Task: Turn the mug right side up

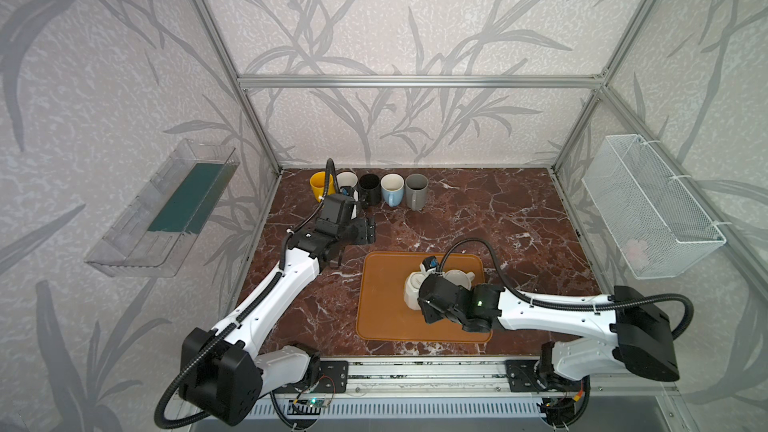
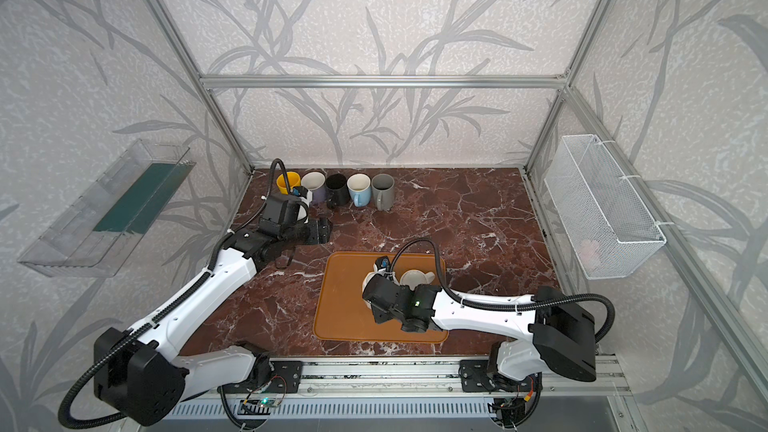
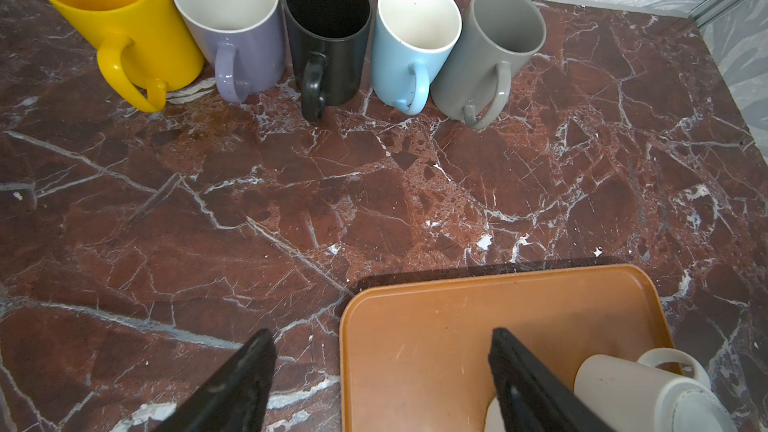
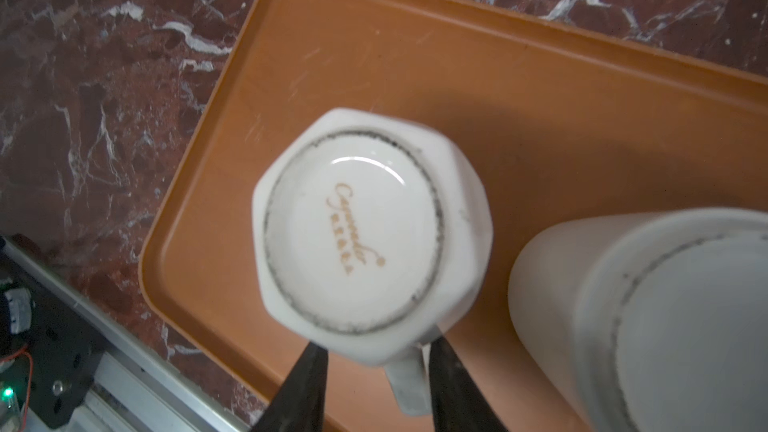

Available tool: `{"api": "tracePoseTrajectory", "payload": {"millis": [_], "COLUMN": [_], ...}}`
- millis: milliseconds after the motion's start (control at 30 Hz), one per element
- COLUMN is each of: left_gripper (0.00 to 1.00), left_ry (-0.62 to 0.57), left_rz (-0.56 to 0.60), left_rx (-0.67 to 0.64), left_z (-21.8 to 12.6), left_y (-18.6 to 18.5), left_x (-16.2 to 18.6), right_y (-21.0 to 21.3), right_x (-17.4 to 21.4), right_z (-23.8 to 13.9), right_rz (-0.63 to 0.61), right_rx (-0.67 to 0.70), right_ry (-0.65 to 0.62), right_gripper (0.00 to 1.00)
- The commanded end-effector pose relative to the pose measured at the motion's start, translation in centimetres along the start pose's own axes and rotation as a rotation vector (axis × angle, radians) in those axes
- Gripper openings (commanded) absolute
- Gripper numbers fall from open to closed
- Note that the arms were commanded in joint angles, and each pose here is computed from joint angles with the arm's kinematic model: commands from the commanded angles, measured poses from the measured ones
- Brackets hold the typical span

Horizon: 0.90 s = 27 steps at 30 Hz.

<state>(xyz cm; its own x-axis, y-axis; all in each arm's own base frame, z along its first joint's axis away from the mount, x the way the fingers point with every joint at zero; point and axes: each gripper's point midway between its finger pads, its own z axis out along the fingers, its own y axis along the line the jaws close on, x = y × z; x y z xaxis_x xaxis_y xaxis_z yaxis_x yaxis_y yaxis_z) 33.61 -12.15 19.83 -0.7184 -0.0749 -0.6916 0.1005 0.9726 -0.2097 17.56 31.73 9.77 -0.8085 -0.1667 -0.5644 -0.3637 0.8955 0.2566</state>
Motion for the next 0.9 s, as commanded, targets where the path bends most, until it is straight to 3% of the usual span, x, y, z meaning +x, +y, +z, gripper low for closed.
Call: {"api": "tracePoseTrajectory", "payload": {"millis": [0, 267, 433, 600, 867], "left_gripper": [0.83, 0.81, 0.79, 0.78, 0.76], "left_ry": [0.022, 0.04, 0.044, 0.062, 0.074], "left_rz": [-0.008, -0.003, -0.018, -0.024, -0.078], "left_rx": [-0.037, -0.043, -0.033, 0.005, 0.032], "left_z": [-0.6, -2.2, -3.3, -3.4, -3.5], "left_y": [0.7, 0.7, 0.3, -1.9, -5.2], "left_x": [1.1, 2.9, 4.5, 6.5, 9.8], "right_y": [2.6, 6.3, 7.2, 3.6, -6.2], "right_x": [-3.0, -2.1, -3.0, -5.5, -7.8], "right_z": [0.1, 1.5, 0.3, -2.8, -6.5], "right_rz": [0.052, 0.047, 0.009, 0.0, 0.064], "right_rx": [-0.051, -0.2, -0.262, -0.215, -0.077], "right_ry": [-0.091, -0.017, -0.047, -0.142, -0.158], "right_gripper": [0.43, 0.5, 0.51, 0.51, 0.53]}}
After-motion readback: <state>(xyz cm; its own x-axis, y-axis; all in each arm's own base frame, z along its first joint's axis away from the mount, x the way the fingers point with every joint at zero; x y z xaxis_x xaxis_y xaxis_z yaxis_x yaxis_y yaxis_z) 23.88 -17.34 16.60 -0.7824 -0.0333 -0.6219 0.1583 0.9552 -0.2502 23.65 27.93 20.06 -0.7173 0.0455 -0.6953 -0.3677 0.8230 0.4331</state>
